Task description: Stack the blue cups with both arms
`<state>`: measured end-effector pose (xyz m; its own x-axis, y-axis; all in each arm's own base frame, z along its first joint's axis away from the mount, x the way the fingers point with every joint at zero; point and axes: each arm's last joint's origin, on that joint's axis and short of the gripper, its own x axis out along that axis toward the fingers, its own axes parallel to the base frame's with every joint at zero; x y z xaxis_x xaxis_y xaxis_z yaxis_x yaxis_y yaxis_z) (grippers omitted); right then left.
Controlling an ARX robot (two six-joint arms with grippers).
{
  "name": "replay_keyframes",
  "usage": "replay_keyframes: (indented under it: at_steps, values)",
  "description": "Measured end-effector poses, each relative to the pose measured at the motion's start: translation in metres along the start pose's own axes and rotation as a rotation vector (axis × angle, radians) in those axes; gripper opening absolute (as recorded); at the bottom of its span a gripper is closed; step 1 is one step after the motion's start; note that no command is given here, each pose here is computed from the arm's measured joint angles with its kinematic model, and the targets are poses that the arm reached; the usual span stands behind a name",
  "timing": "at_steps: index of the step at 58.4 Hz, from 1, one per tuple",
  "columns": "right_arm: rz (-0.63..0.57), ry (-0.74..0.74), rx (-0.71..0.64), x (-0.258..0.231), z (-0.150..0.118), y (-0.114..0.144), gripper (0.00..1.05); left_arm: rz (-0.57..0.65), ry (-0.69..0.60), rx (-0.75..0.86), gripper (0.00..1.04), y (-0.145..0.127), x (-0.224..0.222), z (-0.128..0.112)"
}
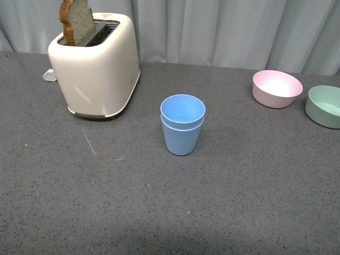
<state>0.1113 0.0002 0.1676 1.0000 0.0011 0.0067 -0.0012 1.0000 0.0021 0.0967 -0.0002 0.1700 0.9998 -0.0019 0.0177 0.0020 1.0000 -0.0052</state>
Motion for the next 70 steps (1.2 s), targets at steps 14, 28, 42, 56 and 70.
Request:
replay_keyframes:
  at_steps: [14,28,42,56,70]
  values:
    - [0.001,0.026,0.0,-0.008,-0.003,0.0,0.01,0.0,0.0,0.0,0.98,0.0,0.0,0.0]
    - [0.003,0.006,0.0,-0.014,-0.003,0.0,0.01,0.0,0.001,0.0,0.98,0.0,0.0,0.0]
    - [0.003,0.005,-0.002,-0.014,-0.003,0.0,0.45,0.0,0.001,0.0,0.98,0.0,0.0,0.0]
    - [0.003,0.005,-0.002,-0.014,-0.003,0.0,0.84,0.0,0.001,0.0,0.98,0.0,0.0,0.0]
    - [0.003,0.005,-0.001,-0.014,-0.003,0.0,0.95,0.0,0.001,0.0,0.98,0.0,0.0,0.0]
